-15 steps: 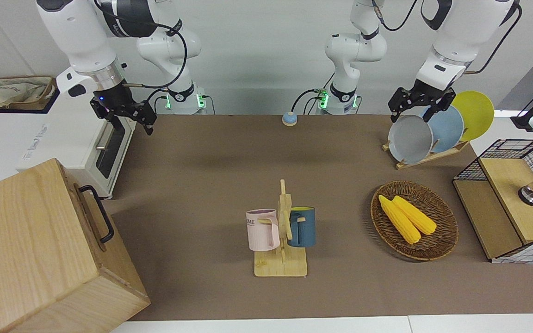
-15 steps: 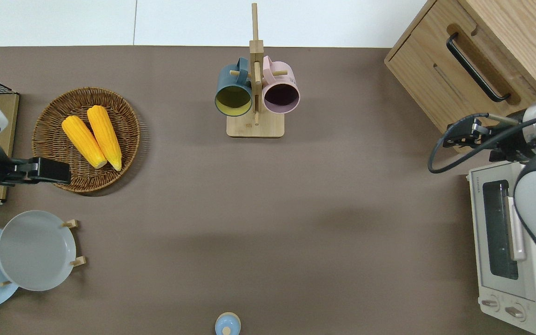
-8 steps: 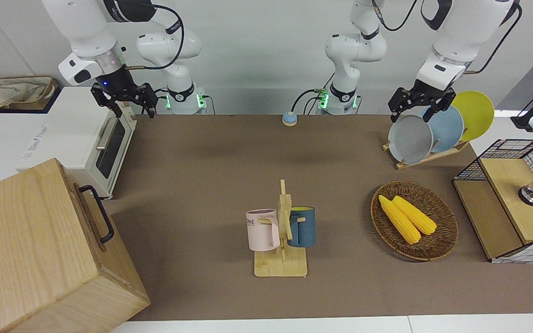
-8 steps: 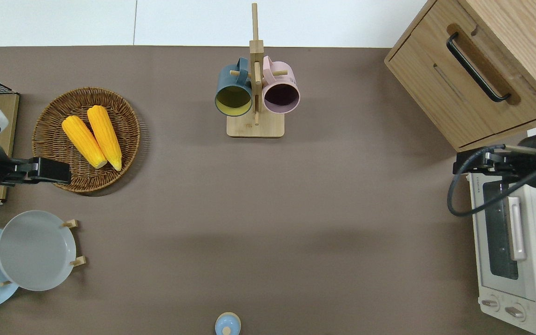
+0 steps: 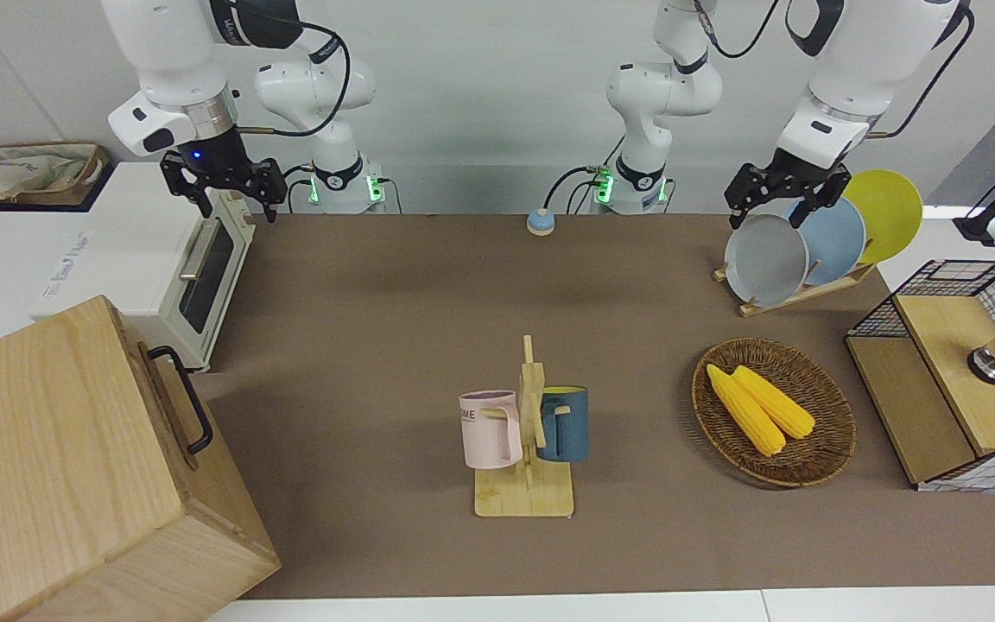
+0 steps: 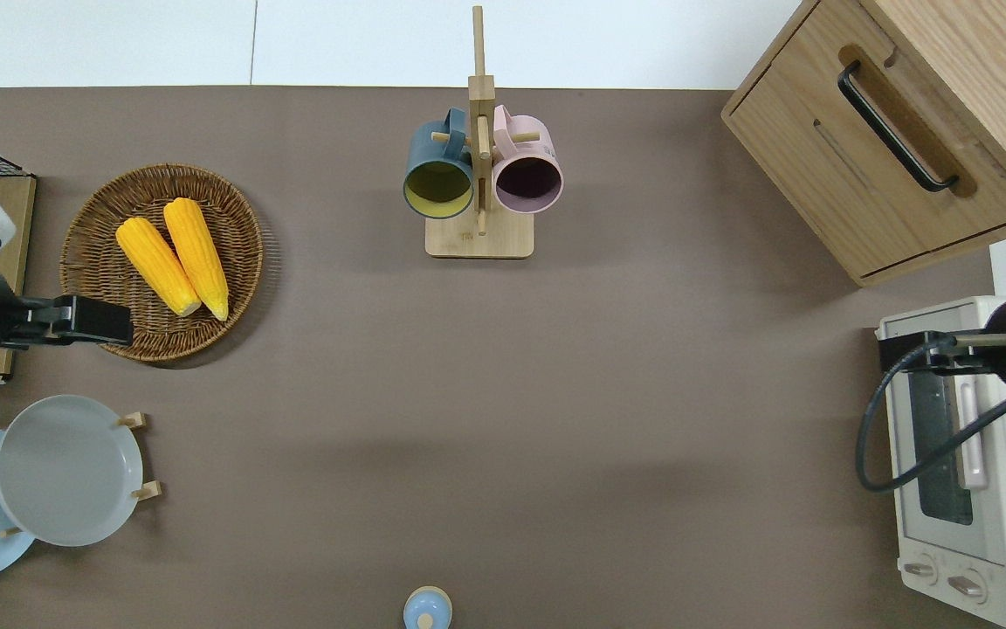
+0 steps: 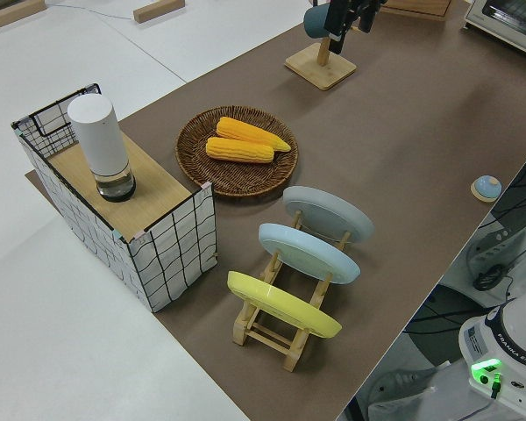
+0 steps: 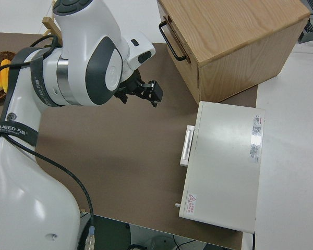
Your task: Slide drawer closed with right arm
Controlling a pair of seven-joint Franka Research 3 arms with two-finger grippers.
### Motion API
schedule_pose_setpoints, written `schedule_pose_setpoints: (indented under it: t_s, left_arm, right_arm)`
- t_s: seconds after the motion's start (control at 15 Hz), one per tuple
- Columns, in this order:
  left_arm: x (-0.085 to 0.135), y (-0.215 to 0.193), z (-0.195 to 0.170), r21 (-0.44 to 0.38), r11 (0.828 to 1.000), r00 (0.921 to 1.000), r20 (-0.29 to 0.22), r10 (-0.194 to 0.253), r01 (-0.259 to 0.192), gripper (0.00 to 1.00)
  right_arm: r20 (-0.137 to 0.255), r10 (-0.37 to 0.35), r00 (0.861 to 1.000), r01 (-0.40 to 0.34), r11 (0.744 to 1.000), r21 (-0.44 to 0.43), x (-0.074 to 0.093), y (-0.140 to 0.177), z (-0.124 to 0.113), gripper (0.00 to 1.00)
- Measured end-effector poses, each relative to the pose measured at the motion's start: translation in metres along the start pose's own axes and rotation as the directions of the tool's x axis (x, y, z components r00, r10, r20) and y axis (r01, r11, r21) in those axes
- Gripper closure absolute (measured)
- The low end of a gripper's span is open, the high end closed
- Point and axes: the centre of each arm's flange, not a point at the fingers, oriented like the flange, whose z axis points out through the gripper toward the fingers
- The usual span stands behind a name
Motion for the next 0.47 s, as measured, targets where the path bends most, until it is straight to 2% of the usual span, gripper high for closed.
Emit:
schedule_pose_setpoints:
  t_s: [0.47]
  left_arm:
    - [0.0000,0.0000,0.0000,0.000,1.000,1.0000,0.000,0.000,0.000,0.00]
  right_arm:
    - [-0.017,0.000,1.000,0.000,1.000,0.000,-0.0023,0.0025,-0.0084,0.01]
